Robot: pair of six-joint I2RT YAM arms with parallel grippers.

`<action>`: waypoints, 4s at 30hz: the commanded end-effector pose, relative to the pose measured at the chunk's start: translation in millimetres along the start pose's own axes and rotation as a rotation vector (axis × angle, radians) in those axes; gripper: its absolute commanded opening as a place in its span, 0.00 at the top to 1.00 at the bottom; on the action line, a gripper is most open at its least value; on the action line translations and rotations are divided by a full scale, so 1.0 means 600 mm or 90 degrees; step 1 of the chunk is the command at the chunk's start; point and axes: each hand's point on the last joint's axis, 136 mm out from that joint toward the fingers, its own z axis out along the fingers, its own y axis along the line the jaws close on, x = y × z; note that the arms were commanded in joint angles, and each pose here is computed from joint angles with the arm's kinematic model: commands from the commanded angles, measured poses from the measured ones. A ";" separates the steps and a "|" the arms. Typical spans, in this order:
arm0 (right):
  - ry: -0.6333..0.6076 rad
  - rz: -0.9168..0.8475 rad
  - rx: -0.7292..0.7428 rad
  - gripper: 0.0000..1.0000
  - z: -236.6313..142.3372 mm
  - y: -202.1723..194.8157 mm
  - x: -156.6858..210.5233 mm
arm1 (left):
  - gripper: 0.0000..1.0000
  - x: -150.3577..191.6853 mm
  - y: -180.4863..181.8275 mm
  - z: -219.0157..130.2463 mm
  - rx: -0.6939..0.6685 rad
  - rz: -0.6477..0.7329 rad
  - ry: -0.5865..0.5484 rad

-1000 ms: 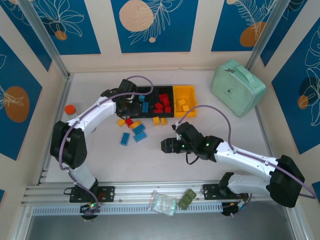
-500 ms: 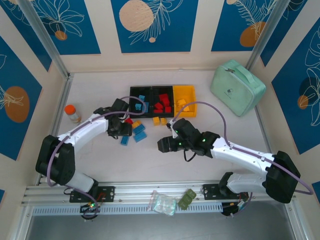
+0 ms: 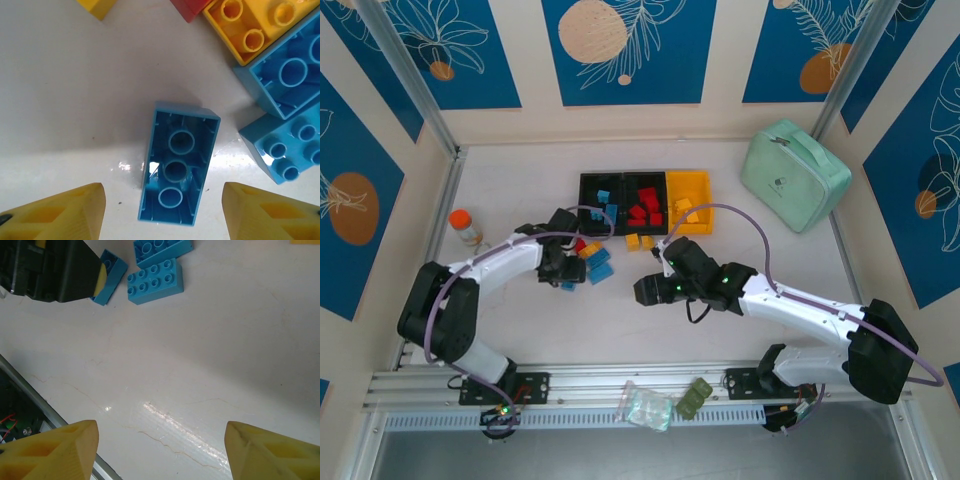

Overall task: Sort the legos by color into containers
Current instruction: Pick up the lego from the center of the table, then place the lego in the container, then pick up the lego from the center of the table.

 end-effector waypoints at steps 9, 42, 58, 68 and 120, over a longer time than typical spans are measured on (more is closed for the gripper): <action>0.010 0.005 -0.017 0.33 0.004 0.010 0.007 | 0.60 0.016 -0.005 0.034 -0.027 0.012 0.031; -0.063 0.070 0.037 0.33 -0.057 -0.045 0.012 | 0.70 -0.301 -0.114 -0.061 -0.011 0.060 -0.125; -0.071 0.081 0.052 0.33 -0.067 -0.056 0.009 | 0.57 -0.374 -0.118 0.000 -0.015 0.038 -0.111; -0.074 0.081 0.056 0.33 -0.064 -0.054 -0.002 | 0.42 -0.364 -0.132 -0.057 0.031 0.038 -0.142; 0.045 0.029 0.323 0.39 0.168 -0.123 -0.187 | 0.33 0.046 -0.014 -0.107 0.163 -0.096 -0.142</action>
